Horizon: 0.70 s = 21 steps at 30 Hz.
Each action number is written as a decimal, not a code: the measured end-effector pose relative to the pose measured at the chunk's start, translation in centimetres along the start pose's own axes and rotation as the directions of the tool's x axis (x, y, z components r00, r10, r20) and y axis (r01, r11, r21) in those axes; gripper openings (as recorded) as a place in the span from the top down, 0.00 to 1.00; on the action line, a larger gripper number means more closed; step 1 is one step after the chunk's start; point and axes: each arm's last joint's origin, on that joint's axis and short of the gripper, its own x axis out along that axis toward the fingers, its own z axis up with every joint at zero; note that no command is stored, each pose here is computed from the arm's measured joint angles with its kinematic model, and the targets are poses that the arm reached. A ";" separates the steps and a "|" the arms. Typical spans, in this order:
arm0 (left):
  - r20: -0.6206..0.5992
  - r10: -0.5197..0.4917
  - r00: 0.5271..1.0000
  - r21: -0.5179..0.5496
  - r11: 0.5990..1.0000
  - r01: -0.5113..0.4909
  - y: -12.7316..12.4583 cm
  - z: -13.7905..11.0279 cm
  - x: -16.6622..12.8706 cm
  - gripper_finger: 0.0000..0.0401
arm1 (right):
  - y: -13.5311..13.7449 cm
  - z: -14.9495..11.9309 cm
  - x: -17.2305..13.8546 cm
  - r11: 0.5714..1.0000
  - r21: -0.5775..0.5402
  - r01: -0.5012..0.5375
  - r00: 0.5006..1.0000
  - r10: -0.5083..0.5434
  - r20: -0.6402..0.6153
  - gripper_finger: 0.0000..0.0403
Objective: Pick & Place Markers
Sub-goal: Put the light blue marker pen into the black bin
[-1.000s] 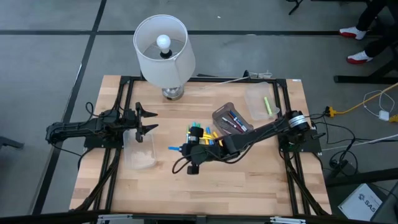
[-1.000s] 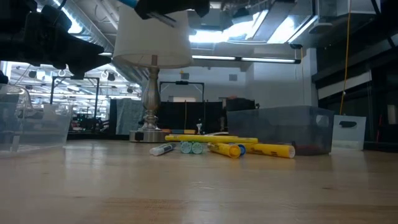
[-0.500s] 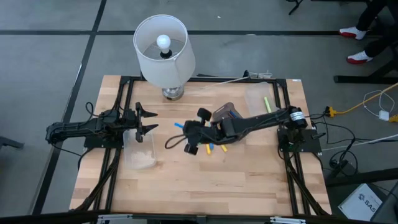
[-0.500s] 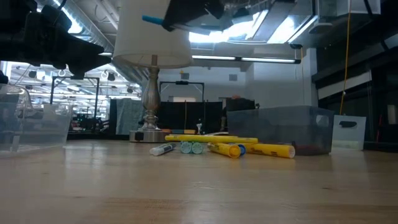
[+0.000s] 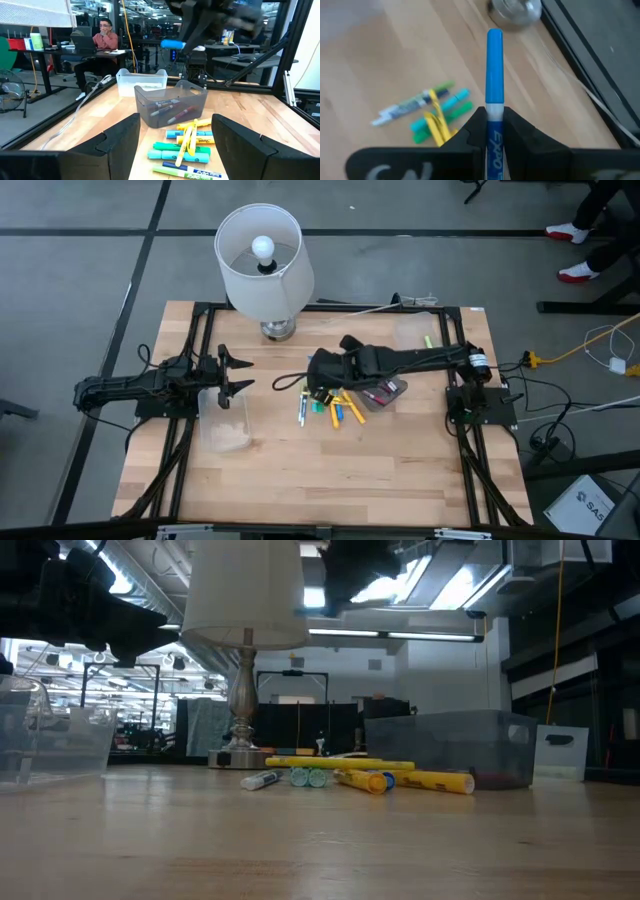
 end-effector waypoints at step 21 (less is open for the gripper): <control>0.000 0.000 1.000 0.001 1.000 0.000 0.0 0.0 0.0 0.40 | -6.5 -1.4 2.2 0.985 0.015 0.170 0.912 -0.152 -0.380 0.90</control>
